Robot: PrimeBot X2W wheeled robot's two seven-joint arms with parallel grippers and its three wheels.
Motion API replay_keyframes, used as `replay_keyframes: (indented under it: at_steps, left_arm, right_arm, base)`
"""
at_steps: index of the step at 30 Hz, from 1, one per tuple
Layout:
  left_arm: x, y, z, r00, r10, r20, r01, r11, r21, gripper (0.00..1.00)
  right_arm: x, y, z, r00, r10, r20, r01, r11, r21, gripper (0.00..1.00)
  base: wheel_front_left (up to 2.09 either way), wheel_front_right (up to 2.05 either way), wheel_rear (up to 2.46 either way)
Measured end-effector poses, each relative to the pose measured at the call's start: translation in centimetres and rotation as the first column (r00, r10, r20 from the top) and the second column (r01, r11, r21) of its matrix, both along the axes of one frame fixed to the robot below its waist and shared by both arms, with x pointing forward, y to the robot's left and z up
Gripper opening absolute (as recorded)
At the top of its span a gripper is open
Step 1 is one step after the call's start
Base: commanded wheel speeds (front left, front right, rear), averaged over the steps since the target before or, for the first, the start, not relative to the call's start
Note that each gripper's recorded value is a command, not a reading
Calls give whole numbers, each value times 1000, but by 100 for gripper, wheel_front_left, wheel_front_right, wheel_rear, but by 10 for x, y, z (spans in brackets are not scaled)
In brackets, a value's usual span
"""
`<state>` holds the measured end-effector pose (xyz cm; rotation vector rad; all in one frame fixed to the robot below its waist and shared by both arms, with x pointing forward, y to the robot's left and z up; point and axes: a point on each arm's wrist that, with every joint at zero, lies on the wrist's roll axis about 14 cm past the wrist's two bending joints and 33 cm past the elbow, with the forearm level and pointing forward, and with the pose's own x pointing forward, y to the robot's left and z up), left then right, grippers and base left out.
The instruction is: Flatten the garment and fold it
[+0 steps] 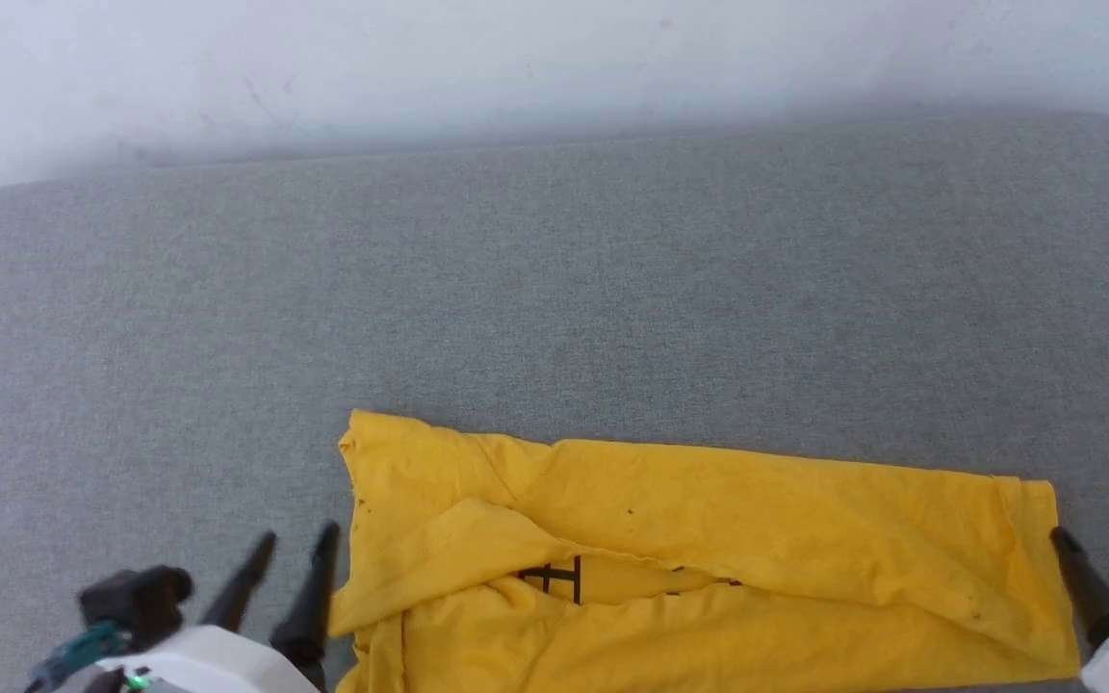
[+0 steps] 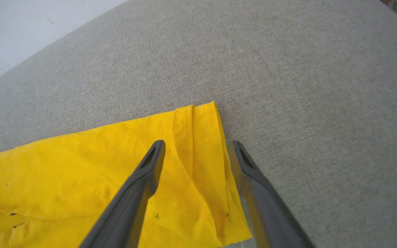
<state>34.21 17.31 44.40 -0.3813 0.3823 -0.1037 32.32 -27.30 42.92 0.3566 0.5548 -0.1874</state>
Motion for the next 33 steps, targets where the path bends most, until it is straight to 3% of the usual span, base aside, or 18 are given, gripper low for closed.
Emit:
replay_keyframes:
  at_steps: [4,12,20,21,23,29,33]
  left_arm:
    - [17,19,35,979,107,175,-112,994,19,100]
    - [29,29,81,903,132,409,-219,960,174,100]
    - [28,24,84,883,137,450,-245,950,192,100]
    - [28,24,83,884,137,448,-244,951,190,100]
    - [28,23,81,885,138,445,-240,954,181,100]
    - [28,22,78,886,132,444,-232,957,177,100]
    - [30,25,78,883,130,452,-235,955,183,100]
  right_arm:
    - [0,-15,8,999,-45,20,45,999,-17,100]
    - [-7,-14,-28,993,-56,-103,54,998,-23,100]
    - [-4,14,-62,981,15,-193,-9,1000,29,100]
    - [-3,15,-64,980,20,-199,-14,999,32,87]
    - [-3,17,-68,977,26,-210,-17,999,44,0]
    - [2,16,-70,977,20,-211,-6,998,66,0]
    - [6,-4,-61,983,-39,-177,47,998,45,0]
  base:
    - [0,0,0]
    - [0,0,0]
    - [0,0,0]
    - [0,0,0]
    - [0,0,0]
    - [0,0,0]
    - [0,0,0]
